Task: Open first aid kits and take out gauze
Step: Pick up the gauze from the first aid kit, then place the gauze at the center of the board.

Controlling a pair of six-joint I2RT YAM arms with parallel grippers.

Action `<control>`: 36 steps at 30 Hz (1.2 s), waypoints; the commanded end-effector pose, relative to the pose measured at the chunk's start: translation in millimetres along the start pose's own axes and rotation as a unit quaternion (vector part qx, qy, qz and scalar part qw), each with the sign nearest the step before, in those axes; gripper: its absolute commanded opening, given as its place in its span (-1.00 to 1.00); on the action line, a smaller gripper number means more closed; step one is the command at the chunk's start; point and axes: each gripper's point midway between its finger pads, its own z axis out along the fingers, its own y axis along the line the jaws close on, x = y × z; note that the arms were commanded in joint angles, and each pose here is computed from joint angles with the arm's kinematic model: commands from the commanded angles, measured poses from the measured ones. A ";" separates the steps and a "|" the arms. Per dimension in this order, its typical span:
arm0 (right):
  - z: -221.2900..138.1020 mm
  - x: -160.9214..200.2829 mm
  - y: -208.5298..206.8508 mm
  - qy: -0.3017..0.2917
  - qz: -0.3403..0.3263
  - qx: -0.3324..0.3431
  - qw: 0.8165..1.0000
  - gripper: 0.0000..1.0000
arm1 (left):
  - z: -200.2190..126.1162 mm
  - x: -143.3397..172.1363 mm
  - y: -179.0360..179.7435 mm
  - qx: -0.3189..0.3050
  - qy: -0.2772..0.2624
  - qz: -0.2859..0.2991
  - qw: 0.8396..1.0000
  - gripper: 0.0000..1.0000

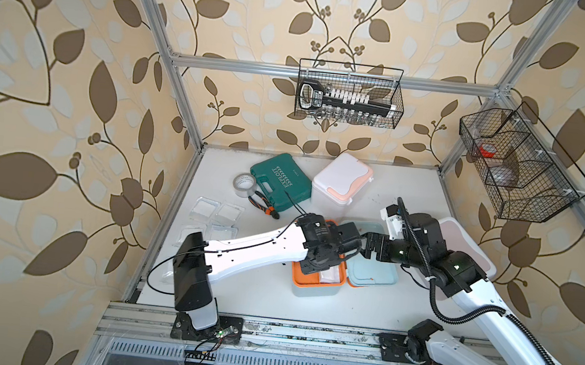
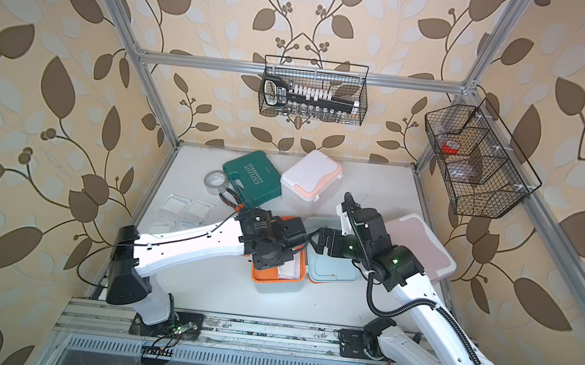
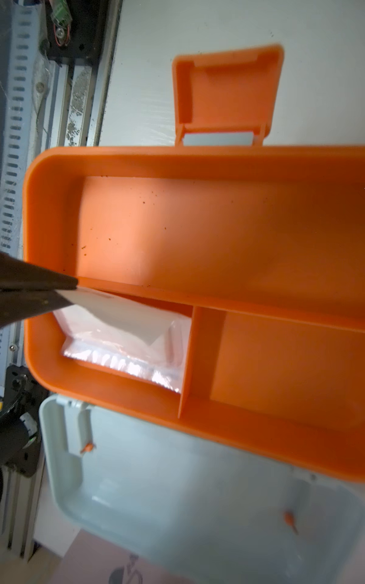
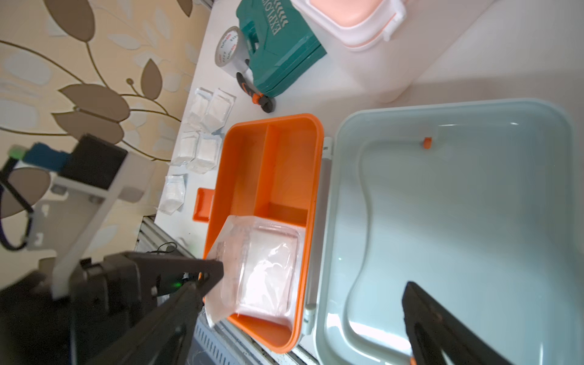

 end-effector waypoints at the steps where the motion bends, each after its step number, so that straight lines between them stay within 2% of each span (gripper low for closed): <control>1: 0.8 2.8 26.4 0.013 -0.025 -0.063 0.998 0.99 | -35.7 -28.8 2.9 0.072 -0.040 -0.021 0.996 -1.00; 3: 4.5 6.2 37.5 0.021 -0.036 -0.074 0.996 0.99 | -52.0 -40.2 16.7 0.088 -0.057 -0.044 0.994 -1.00; 8: 15.5 15.0 68.1 0.042 -0.070 -0.093 0.992 0.99 | -68.1 -60.4 50.2 0.104 -0.086 -0.093 0.986 -1.00; 15: 31.9 31.6 104.0 0.074 -0.113 -0.103 0.986 0.99 | -74.9 -72.4 138.8 0.066 -0.149 -0.200 0.966 -1.00; 17: 36.8 36.6 110.9 0.083 -0.121 -0.102 0.984 0.99 | -74.6 -74.3 172.3 0.038 -0.172 -0.238 0.955 -1.00; 21: 43.5 41.6 119.7 0.092 -0.133 -0.095 0.982 0.99 | -71.6 -69.0 241.1 -0.023 -0.217 -0.320 0.922 -1.00; 25: 49.3 42.5 121.2 0.099 -0.133 -0.084 0.983 0.99 | -62.3 -61.5 286.7 -0.059 -0.252 -0.378 0.889 -1.00; 28: 53.8 44.2 120.5 0.107 -0.132 -0.072 0.983 0.99 | -54.2 -57.1 304.0 -0.075 -0.266 -0.405 0.871 -1.00; 31: 59.1 48.3 117.8 0.117 -0.130 -0.060 0.983 0.99 | -42.3 -54.2 310.9 -0.085 -0.272 -0.422 0.861 -1.00; 36: 66.5 58.9 126.2 0.138 -0.138 -0.059 0.979 0.99 | -17.1 -51.8 308.9 -0.096 -0.268 -0.437 0.854 -1.00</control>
